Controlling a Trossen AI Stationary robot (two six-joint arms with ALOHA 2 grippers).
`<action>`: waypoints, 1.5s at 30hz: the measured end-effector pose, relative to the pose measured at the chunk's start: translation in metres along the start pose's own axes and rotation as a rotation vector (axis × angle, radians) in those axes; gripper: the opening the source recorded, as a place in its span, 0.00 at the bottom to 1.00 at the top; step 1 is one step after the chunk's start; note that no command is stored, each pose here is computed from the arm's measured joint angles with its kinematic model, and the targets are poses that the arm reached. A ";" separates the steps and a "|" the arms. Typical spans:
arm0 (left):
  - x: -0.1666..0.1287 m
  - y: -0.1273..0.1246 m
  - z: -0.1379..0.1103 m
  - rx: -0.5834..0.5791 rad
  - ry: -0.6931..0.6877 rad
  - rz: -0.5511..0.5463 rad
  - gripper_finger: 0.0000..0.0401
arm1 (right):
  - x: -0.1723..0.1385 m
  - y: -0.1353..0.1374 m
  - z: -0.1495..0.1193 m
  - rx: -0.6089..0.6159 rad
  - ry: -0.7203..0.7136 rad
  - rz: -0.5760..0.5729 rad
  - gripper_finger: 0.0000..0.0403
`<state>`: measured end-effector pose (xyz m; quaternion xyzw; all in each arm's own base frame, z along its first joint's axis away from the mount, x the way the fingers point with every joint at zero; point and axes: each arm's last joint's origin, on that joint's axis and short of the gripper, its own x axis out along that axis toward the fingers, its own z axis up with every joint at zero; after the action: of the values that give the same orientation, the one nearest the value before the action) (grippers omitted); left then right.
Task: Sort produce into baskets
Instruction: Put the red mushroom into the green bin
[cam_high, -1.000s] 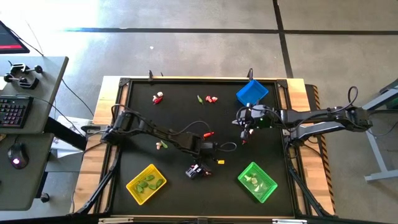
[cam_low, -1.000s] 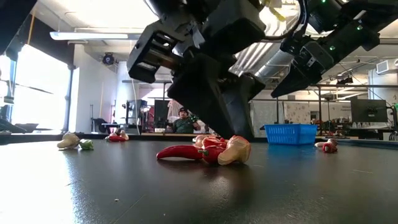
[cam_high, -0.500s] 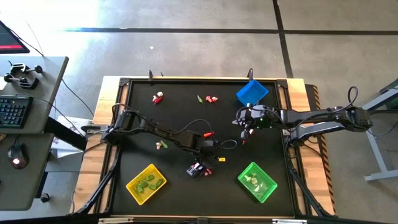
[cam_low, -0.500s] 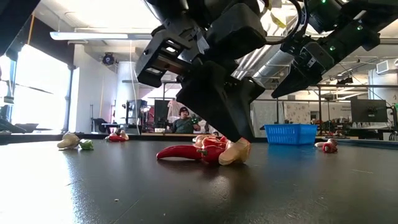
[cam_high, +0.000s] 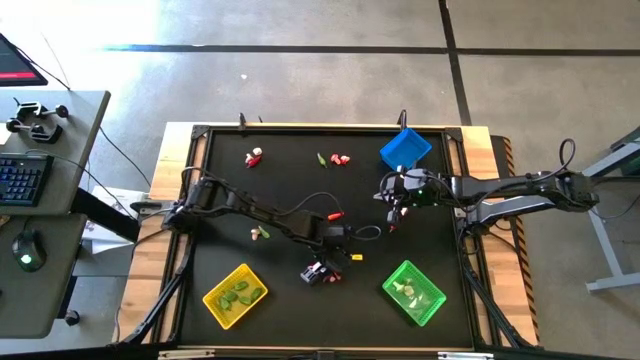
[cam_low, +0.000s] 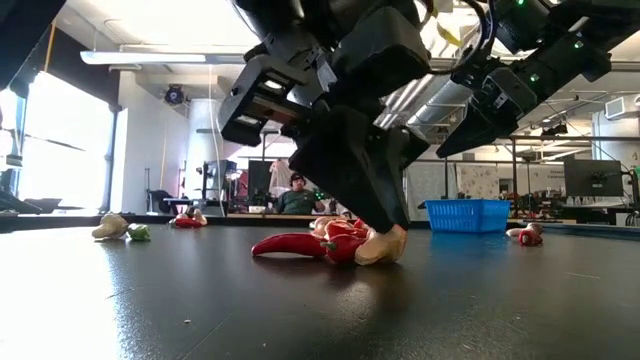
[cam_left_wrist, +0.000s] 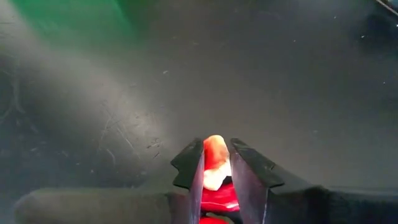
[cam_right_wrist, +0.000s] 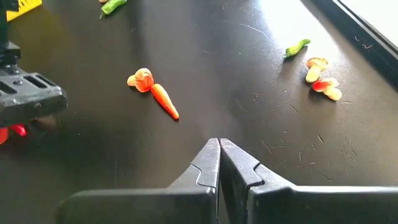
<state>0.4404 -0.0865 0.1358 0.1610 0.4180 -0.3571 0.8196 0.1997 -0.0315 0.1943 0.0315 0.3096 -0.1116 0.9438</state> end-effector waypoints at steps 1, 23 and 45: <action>0.001 0.000 0.000 0.000 -0.005 -0.009 0.14 | 0.000 0.000 0.000 0.000 0.000 -0.004 0.00; -0.024 0.034 0.031 -0.037 -0.154 0.139 0.00 | 0.000 0.000 0.000 -0.018 0.001 -0.012 0.00; 0.006 0.037 0.087 -0.109 -0.523 0.141 0.00 | 0.000 0.001 0.000 -0.019 0.006 0.076 0.00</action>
<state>0.5186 -0.1124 0.1815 0.0477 0.1985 -0.3054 0.9301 0.1997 -0.0306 0.1939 0.0345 0.3120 -0.0727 0.9467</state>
